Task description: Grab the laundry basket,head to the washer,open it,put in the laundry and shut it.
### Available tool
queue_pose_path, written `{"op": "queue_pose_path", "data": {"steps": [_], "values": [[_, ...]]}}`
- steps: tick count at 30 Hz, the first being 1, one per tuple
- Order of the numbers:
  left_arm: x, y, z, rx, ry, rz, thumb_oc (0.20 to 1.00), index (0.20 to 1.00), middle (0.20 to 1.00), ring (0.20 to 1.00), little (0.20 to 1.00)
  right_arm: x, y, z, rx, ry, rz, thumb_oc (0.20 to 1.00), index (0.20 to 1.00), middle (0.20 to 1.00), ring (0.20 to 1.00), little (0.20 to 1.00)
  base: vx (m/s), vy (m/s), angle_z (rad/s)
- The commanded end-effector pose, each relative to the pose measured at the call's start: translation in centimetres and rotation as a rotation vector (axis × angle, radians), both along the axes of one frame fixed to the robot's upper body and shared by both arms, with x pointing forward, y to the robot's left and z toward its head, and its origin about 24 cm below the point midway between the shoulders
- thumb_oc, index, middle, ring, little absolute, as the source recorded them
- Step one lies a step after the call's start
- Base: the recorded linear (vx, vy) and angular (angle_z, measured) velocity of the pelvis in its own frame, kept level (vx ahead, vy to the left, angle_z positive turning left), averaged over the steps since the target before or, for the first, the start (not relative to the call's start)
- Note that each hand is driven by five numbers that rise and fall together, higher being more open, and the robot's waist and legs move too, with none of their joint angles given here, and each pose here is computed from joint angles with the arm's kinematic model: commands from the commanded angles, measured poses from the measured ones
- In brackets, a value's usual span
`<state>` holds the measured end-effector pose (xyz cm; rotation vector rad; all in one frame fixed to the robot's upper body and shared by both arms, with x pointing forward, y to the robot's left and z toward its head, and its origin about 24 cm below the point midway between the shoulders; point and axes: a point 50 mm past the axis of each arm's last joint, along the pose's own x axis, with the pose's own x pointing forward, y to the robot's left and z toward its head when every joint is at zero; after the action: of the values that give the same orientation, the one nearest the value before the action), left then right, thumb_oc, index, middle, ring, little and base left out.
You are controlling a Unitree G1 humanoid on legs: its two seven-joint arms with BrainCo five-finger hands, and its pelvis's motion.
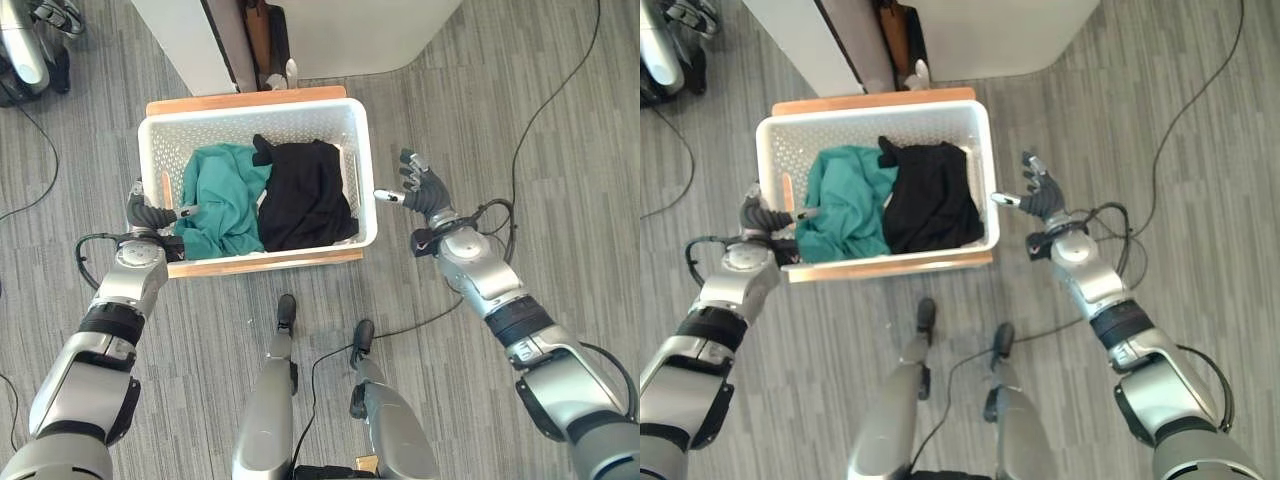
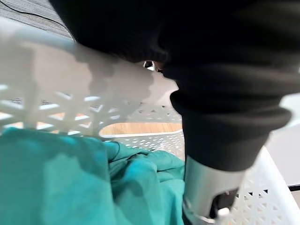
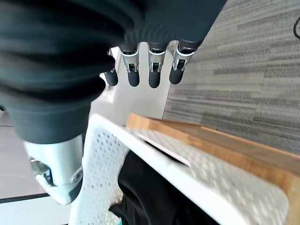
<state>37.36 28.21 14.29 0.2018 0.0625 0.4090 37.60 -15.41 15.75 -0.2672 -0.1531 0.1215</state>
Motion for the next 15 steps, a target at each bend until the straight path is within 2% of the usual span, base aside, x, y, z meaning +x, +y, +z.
{"op": "queue_pose_path", "data": {"steps": [1,7,15], "values": [[1.3,-1.0,1.8,-0.069,-0.07,-0.012,1.0,1.0,1.0,1.0,1.0,-0.3,0.1,2.3,0.024,-0.105,0.029,1.0,1.0,1.0,1.0,1.0,0.01,-0.01,0.06],[1.8,-1.1,1.8,-0.091,-0.04,-0.011,1.0,1.0,1.0,1.0,1.0,-0.2,0.4,2.2,0.013,-0.095,0.036,1.0,1.0,1.0,1.0,1.0,0.0,-0.002,0.04],[1.4,0.2,0.5,-0.087,0.038,0.026,1.0,1.0,1.0,1.0,1.0,0.3,2.5,4.7,-0.007,-0.143,0.108,1.0,1.0,1.0,1.0,1.0,0.0,0.003,-0.01]]}}
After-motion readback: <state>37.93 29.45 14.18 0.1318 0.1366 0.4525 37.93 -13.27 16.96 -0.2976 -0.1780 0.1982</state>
